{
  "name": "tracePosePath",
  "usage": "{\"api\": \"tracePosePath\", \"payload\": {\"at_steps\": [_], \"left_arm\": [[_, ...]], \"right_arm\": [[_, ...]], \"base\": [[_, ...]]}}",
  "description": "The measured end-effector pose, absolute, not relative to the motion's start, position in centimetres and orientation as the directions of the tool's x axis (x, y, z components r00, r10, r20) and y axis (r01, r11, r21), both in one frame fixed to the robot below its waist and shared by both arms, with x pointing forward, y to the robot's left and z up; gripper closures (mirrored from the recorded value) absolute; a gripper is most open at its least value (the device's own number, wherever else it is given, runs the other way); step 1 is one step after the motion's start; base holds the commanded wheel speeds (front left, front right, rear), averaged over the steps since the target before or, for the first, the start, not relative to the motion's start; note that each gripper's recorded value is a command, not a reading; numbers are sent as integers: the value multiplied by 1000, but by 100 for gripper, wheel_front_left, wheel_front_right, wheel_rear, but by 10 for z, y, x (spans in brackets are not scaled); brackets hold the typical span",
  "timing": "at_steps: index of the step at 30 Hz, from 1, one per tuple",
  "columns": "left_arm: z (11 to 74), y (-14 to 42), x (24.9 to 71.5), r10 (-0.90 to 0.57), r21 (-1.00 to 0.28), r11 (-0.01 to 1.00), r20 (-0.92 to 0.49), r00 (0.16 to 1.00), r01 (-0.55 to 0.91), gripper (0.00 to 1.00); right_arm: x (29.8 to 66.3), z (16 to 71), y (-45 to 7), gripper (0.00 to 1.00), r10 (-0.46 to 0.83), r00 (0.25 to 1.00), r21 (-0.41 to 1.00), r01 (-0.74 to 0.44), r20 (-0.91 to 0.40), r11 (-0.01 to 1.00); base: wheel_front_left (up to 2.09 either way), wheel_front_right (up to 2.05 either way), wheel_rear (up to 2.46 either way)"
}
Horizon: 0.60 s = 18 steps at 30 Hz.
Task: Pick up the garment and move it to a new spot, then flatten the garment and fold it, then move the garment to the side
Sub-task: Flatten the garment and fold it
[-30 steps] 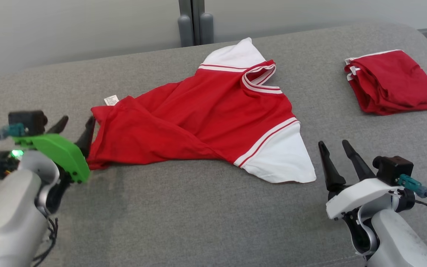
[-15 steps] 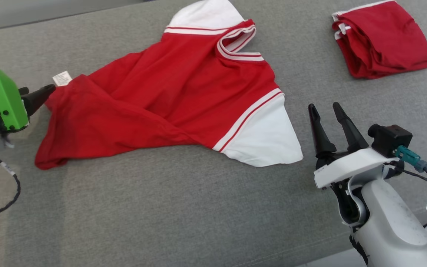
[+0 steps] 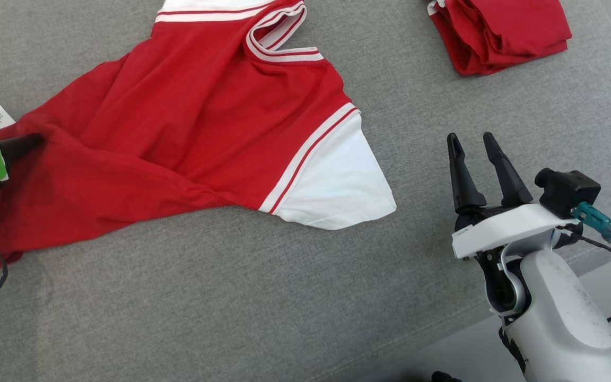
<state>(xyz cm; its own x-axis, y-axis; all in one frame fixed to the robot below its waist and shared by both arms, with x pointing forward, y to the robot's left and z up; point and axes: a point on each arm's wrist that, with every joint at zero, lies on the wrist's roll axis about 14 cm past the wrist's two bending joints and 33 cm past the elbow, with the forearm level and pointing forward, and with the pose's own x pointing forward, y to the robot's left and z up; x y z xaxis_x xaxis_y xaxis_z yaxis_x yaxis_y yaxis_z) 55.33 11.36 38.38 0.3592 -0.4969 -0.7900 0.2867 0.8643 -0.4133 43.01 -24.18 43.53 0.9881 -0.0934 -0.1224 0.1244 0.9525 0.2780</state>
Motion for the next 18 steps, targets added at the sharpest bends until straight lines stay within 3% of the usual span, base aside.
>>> {"api": "tracePosePath", "payload": {"at_steps": [10, 18], "left_arm": [[426, 99, 544, -569, -434, 818, -710, 416, 379, 100], [471, 106, 486, -638, -460, 761, -658, 399, 458, 100]], "right_arm": [[418, 440, -244, 0, -94, 988, 272, 124, -119, 954], [411, 442, -231, 0, -33, 992, 260, 64, -121, 964]], "base": [[0, 0, 0], [0, 0, 0]]}}
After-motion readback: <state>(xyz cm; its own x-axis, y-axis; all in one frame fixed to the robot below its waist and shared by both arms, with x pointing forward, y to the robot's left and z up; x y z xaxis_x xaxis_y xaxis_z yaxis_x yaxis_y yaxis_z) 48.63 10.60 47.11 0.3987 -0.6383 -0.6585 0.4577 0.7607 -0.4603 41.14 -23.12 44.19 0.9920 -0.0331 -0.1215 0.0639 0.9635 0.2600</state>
